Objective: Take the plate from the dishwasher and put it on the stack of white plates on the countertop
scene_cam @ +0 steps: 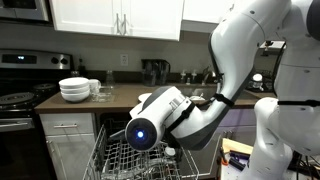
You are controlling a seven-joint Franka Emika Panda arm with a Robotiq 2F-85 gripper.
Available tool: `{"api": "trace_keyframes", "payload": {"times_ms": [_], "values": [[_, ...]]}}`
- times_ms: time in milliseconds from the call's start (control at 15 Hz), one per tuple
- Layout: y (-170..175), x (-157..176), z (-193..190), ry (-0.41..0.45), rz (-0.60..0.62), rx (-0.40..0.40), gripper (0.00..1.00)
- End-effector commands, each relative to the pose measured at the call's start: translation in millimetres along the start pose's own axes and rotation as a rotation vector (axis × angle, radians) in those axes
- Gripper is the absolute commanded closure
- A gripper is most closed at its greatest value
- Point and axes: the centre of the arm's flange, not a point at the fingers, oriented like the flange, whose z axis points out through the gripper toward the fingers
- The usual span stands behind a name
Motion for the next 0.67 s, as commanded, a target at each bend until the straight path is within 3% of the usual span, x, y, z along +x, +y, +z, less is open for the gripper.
{"api": "trace_keyframes", "payload": {"times_ms": [0, 600], "values": [[0.6, -0.9, -1.7, -0.003, 0.011, -0.040, 0.99], [20.1, -12.6, -9.7, -0.020, 0.046, -0.192, 0.99]]}}
